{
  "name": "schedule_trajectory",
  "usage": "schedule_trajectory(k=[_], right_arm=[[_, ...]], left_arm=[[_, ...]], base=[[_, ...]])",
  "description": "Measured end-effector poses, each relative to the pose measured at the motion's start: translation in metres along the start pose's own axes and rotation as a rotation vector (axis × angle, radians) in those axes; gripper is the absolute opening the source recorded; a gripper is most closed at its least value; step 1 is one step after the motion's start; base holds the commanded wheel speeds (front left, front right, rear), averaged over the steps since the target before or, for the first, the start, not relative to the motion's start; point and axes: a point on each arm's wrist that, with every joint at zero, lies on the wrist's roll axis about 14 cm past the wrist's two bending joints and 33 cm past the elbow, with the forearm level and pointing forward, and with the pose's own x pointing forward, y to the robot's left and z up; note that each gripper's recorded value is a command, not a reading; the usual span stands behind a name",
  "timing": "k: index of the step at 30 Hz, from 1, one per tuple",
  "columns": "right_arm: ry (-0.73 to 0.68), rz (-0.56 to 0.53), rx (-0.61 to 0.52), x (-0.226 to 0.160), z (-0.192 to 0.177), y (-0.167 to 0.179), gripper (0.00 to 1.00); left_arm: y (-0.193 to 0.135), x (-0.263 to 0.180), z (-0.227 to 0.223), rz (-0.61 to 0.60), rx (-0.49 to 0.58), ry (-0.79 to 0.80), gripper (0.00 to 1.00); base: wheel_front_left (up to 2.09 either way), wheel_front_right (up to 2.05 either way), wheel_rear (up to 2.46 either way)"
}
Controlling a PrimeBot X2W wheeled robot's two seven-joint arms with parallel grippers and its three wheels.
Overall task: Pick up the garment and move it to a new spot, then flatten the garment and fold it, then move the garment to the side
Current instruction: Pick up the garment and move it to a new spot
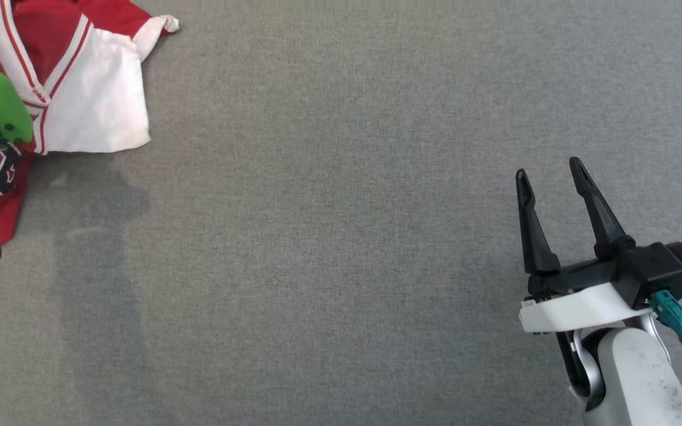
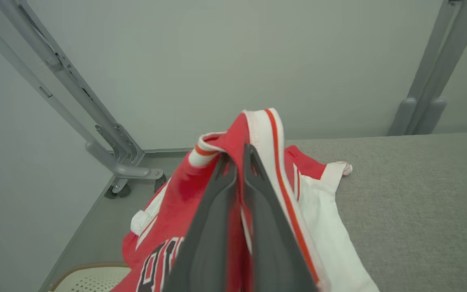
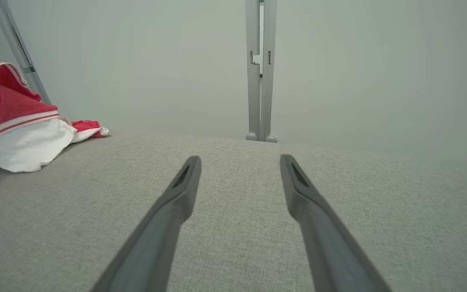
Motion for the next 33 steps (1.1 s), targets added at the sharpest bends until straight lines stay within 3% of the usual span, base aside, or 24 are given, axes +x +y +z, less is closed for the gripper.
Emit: schedule_trajectory(k=[9,17,23,29,33], right_arm=[[-0.051,-0.059,0.002,-0.038,0.036,-0.009,1.0],[-0.095,-0.184,-0.039,-0.081,0.061,-0.043,1.0],[-0.114,-0.275,-0.059,-0.107,0.072,-0.066,1.0],[-0.11,-0.35,-0.061,-0.126,0.073,-0.085,1.0],[-0.095,-0.394,-0.061,-0.134,0.07,-0.097,1.0]], left_arm=[[-0.041,-0.04,0.14,-0.133,0.069,-0.352,0.0],[-0.167,-0.092,0.211,-0.474,0.043,-0.537,0.0],[-0.277,-0.119,0.18,-0.765,-0.054,-0.449,0.0],[-0.362,-0.139,0.138,-0.942,-0.232,-0.34,0.0],[-0.407,-0.148,0.09,-1.022,-0.255,-0.225,0.0]], base=[[0.0,0.0,0.0],[0.0,0.0,0.0],[0.0,0.0,0.0],[0.0,0.0,0.0],[0.0,0.0,0.0]])
